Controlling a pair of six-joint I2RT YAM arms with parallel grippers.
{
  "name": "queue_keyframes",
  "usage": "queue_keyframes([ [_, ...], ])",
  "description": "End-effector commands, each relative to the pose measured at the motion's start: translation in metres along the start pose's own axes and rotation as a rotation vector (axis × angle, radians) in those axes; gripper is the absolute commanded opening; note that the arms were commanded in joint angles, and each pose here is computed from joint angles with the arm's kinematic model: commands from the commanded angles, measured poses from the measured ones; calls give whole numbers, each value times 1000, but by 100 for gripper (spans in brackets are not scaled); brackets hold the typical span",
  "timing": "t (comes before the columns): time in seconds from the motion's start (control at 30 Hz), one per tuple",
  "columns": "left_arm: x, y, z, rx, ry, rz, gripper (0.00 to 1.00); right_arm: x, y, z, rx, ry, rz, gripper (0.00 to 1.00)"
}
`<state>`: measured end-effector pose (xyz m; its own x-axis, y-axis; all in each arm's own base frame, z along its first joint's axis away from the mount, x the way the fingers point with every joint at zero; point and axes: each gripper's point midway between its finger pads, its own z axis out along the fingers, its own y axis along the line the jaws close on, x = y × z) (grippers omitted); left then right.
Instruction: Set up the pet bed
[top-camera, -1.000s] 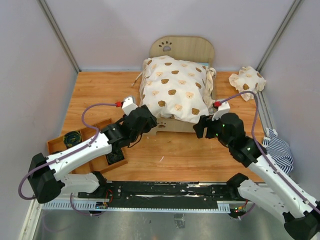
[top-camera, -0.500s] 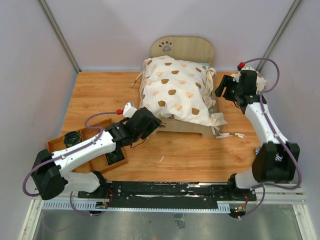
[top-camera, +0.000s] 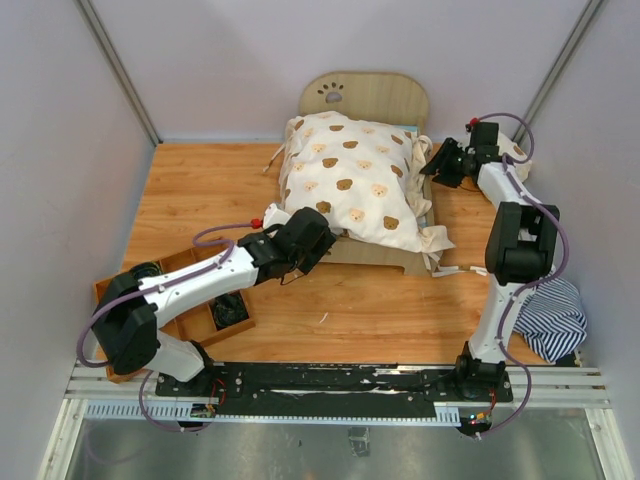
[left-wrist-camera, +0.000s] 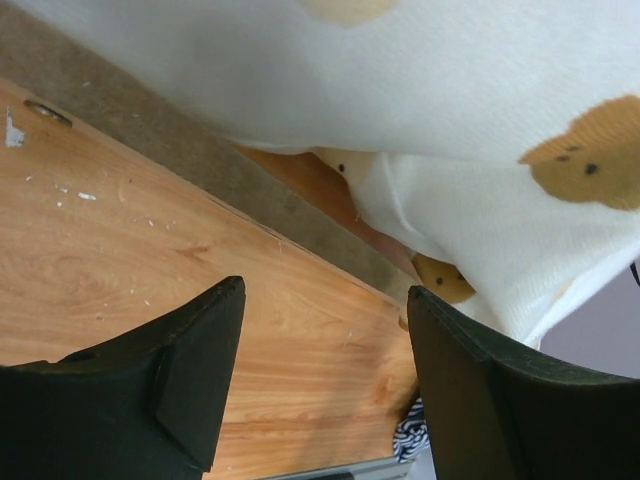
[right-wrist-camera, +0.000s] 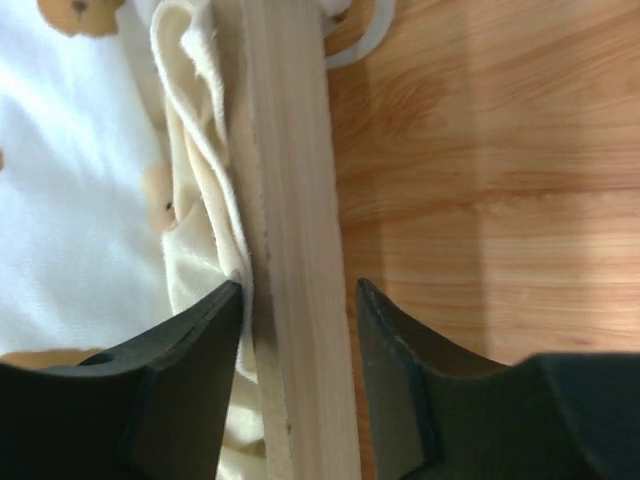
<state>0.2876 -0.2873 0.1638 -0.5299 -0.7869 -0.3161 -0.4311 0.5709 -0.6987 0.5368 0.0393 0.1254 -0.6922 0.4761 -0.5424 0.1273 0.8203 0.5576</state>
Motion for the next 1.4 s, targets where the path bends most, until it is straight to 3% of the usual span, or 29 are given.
queue_keyframes([
  [0.0, 3, 14, 7, -115, -9, -92, 68, 8, -9, -2, 63, 52, -25, 43],
  [0.23, 3, 34, 14, -213, -37, -147, 62, 18, -19, -1, 234, 90, -196, 30],
  [0.43, -6, 42, 13, -229, -85, -163, 51, 19, -18, 3, 254, 104, -249, 19],
  [0.53, -11, 46, 10, -226, -104, -171, 46, 20, -13, 5, 253, 124, -294, 1],
  [0.63, -16, 49, 5, -212, -119, -174, 43, 20, 4, -16, 255, 115, -318, 0],
  [0.87, -26, 73, -9, -210, -145, -192, 45, 19, 50, -88, 277, -96, -411, 0],
  [1.1, -34, 93, -17, -222, -171, -180, 49, 42, 47, -105, 267, -136, -406, 0],
  [1.17, -37, 80, -20, -157, -169, -168, 51, 31, 60, -104, 189, -167, -466, 7],
  [1.2, -38, 69, -22, -100, -159, -143, 52, 23, 69, -103, 131, -182, -512, 17],
  [1.27, -39, 52, -28, -19, -144, -92, 56, 1, 75, -103, 97, -225, -507, 47],
  [1.33, -43, 42, -34, 19, -152, -44, 60, -27, 74, -98, 114, -236, -429, 59],
  [1.37, -44, 38, -35, 30, -153, -22, 62, -30, 72, -93, 110, -219, -416, 61],
])
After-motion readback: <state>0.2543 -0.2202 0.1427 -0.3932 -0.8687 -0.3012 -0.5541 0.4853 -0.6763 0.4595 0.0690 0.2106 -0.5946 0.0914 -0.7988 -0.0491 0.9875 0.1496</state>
